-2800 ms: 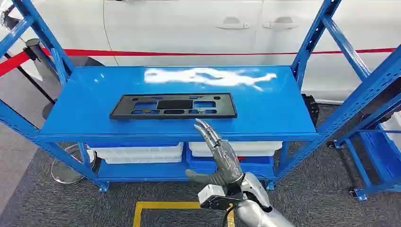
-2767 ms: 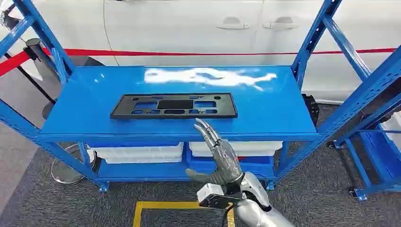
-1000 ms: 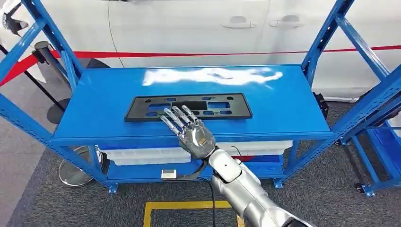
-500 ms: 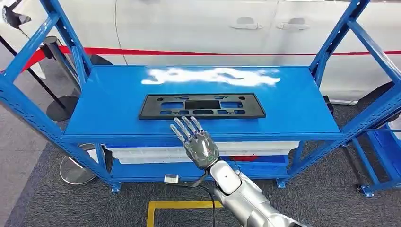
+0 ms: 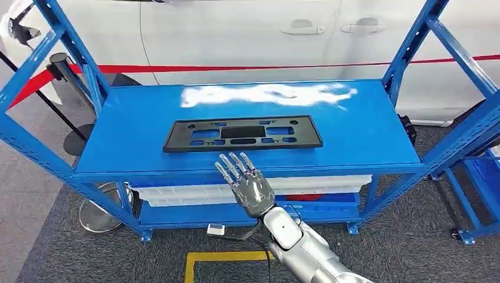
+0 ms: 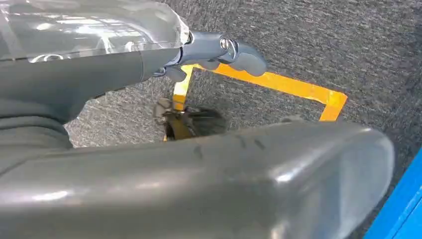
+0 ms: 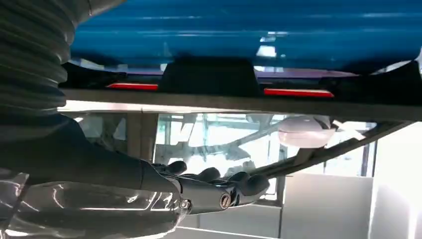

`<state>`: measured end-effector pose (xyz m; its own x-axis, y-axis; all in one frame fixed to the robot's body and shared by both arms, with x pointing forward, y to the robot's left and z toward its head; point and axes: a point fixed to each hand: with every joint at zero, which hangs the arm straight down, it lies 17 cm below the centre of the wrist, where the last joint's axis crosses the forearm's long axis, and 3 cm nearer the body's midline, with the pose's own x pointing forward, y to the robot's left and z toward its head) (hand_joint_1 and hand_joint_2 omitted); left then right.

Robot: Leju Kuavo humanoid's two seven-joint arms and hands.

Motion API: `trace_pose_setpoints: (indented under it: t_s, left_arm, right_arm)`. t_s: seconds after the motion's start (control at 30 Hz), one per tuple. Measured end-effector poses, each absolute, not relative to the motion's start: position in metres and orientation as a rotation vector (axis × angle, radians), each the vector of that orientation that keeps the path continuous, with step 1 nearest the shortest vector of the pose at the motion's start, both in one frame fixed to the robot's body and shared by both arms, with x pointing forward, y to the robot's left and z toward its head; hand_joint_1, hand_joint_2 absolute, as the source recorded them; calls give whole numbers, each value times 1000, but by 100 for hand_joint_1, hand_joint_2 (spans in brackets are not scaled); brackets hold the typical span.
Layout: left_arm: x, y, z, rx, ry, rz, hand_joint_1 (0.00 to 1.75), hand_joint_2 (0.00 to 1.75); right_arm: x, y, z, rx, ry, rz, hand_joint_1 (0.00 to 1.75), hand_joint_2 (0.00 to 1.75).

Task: Take the parts from the cabinet and place them on the table.

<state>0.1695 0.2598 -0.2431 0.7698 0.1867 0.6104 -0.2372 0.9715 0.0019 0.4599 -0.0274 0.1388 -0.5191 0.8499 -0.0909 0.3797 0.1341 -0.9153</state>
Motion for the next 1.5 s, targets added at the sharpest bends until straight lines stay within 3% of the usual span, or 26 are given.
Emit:
trace_pose_setpoints:
  t_s: [1.13,1.5]
  left_arm:
    - [163,260,-246,68,-631,198,0,0]
    - [161,262,-247,73,-626,201,0,0]
  right_arm:
    - [451,-26,131,-1099,-1991,1368,0,175]
    - [456,-21,159,-1088,-2058,1297,0,175]
